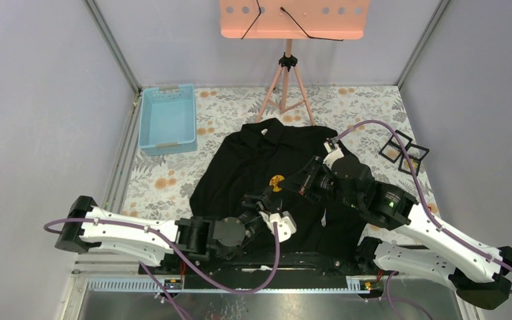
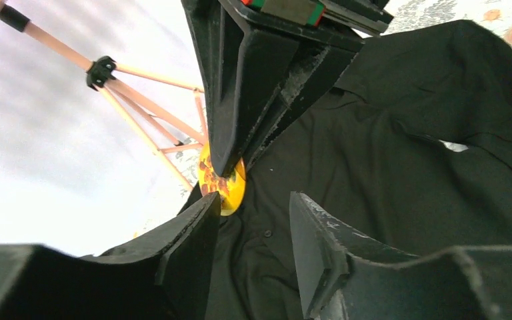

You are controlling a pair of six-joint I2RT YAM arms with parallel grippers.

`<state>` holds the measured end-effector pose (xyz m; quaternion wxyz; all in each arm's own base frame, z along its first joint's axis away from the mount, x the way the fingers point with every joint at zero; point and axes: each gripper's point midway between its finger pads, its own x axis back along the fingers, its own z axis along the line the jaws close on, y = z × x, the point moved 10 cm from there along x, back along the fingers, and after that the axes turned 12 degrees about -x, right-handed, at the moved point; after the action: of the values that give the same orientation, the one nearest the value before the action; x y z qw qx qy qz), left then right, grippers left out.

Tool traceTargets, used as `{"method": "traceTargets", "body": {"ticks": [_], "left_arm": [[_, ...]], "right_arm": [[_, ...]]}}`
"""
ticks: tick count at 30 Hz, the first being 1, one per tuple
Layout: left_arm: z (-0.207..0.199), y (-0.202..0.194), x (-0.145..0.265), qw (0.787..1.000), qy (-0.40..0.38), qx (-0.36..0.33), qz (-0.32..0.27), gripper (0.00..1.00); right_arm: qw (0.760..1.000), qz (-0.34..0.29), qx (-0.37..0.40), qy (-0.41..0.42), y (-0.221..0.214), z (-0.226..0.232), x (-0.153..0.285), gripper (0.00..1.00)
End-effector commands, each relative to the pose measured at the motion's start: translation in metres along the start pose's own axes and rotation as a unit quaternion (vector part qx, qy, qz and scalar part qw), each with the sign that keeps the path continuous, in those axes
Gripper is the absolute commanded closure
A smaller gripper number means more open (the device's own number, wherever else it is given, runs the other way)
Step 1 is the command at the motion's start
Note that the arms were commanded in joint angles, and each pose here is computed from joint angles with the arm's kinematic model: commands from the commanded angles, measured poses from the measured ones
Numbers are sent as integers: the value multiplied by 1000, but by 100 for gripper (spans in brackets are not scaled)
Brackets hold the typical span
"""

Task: Pin the brooch onto the clothing
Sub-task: Adjust the brooch.

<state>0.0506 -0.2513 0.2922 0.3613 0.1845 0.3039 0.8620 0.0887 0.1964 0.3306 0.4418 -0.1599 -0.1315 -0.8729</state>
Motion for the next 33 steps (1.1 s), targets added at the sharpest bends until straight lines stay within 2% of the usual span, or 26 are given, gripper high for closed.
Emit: {"method": "traceTargets", "body": {"ticks": [1, 3, 15, 24, 29, 30, 33], "left_arm": [[20, 16, 0, 997, 66, 39, -16, 54], [19, 15, -1, 997, 71, 35, -13, 59], [13, 8, -7, 996, 91, 17, 11, 62], [8, 2, -9, 996, 91, -3, 24, 81], [7, 3, -11, 995, 93, -14, 24, 100], [7, 3, -12, 995, 93, -17, 25, 100], [4, 3, -14, 995, 94, -21, 28, 100]], "right_arm": [[999, -3, -12, 32, 2, 18, 7, 100], [999, -1, -13, 35, 2, 19, 7, 100], [999, 16, -20, 43, -1, 24, 8, 100], [998, 17, -27, 46, -1, 23, 8, 100], [998, 19, -31, 48, -1, 23, 6, 100], [998, 22, -33, 52, -2, 23, 5, 100], [997, 24, -43, 56, -3, 19, 1, 88]]}}
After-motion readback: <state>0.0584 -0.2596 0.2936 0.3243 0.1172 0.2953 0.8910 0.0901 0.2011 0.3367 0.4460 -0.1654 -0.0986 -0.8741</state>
